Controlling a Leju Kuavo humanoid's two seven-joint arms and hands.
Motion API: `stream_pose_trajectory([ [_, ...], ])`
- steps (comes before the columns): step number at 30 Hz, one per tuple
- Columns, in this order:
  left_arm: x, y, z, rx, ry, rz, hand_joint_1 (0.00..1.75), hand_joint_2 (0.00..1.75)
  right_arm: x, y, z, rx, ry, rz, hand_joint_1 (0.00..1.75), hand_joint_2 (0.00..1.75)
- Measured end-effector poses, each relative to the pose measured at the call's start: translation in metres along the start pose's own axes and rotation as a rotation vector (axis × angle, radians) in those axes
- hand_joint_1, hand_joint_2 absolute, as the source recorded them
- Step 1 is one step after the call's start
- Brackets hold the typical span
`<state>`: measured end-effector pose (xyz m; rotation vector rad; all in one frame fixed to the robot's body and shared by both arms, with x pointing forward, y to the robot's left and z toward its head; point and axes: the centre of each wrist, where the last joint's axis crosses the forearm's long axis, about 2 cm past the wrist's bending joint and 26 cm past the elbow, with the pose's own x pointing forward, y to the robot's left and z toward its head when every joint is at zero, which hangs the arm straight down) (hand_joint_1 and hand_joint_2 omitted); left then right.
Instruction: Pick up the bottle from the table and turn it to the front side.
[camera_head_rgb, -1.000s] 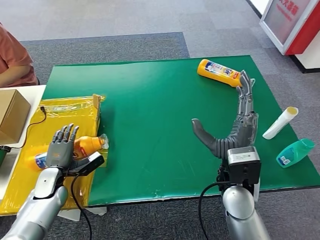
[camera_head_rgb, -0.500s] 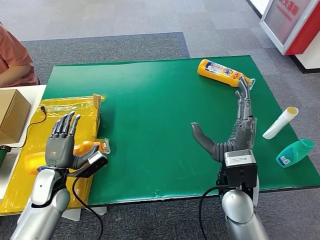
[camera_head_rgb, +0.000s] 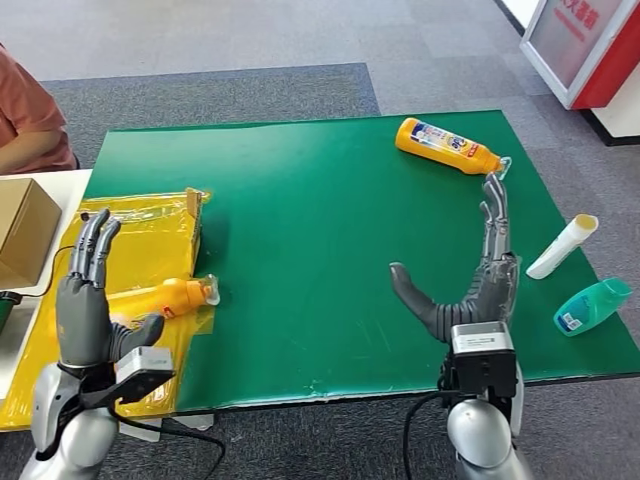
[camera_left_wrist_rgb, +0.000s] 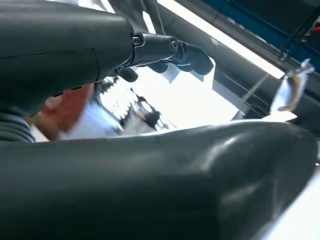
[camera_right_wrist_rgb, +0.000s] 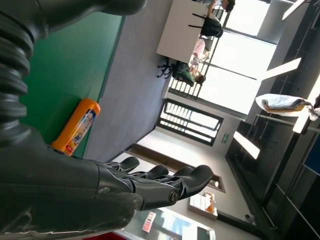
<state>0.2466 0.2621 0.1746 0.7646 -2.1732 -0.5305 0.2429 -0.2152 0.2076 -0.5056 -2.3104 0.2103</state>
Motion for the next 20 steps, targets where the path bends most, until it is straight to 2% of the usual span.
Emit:
stream_pose_trajectory([
  [4, 0.022, 0.0, 0.02, -0.036, -0.025, 0.431, 0.0, 0.0, -0.001, -0.006, 0.009, -0.017, 0.013, 0.014, 0.0, 1.75],
  [7, 0.031, -0.004, 0.037, -0.073, -0.015, 0.702, 0.0, 0.0, -0.001, -0.007, 0.013, -0.018, 0.027, 0.007, 0.0, 1.75],
  [9, 0.035, -0.007, 0.046, -0.086, -0.006, 0.827, 0.0, 0.87, -0.002, -0.007, 0.015, 0.01, 0.058, -0.074, 0.0, 1.75],
  [11, 0.038, -0.01, 0.053, -0.088, 0.001, 0.922, 0.0, 1.75, -0.005, -0.005, 0.017, 0.095, 0.106, -0.264, 0.0, 1.75],
  [14, 0.04, -0.012, 0.059, -0.071, 0.009, 1.042, 0.0, 1.75, -0.012, -0.003, 0.023, 0.233, 0.131, -0.504, 0.0, 1.75],
  [20, 0.039, -0.014, 0.062, -0.032, -0.011, 1.108, 0.0, 1.75, -0.022, 0.0, 0.035, 0.334, 0.156, -0.634, 0.0, 1.75],
])
